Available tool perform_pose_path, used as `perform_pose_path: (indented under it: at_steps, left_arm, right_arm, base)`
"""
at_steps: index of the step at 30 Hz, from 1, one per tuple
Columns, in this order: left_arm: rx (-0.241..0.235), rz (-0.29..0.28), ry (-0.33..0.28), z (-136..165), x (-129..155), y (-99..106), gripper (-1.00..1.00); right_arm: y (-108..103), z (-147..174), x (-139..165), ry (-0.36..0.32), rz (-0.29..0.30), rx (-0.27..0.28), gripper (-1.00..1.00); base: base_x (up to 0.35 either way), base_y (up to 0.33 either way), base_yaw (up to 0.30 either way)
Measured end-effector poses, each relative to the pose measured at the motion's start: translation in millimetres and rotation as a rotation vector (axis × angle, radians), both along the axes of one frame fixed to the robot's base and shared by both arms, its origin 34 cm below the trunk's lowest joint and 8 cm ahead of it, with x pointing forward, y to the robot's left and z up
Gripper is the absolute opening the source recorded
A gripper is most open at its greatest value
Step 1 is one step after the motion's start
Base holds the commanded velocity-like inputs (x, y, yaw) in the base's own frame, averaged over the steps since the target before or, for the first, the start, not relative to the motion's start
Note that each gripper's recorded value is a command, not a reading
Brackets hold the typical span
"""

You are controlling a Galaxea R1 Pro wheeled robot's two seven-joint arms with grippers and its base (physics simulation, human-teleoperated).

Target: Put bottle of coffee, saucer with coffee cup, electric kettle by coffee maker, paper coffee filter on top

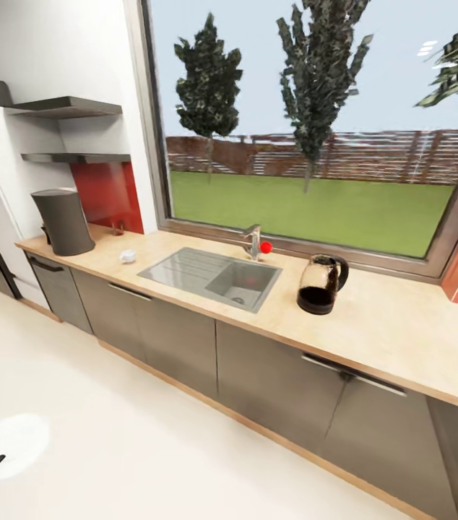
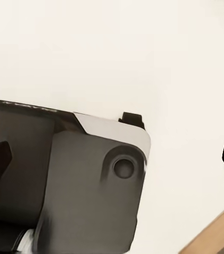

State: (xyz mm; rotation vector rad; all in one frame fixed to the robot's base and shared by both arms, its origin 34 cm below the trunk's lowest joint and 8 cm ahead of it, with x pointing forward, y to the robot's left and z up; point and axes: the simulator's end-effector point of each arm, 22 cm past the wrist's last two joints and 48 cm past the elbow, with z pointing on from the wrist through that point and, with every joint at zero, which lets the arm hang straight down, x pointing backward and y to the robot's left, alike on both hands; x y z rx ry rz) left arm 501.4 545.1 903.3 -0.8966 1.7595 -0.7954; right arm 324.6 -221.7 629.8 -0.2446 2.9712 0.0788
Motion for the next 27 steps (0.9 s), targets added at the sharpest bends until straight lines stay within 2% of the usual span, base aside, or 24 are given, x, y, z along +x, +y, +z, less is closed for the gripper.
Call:
perform_pose_path:
  at_steps: [17,27]
  left_arm:
    - [-0.011,0.005,-0.008,-1.1,0.8,-4.0,-1.0]
    - [-0.014,0.008,-0.001,-4.4,-0.3,-3.8,-1.0]
  right_arm:
    - [0.0,0.1,0.6,-0.002,-0.002,0.0,1.0]
    - [1.3,-1.8,-3.3,0.01,0.001,0.003,1.0]
  base:
    - [0.202,0.235,0.005]
    - [0.107,0.297,0.183]
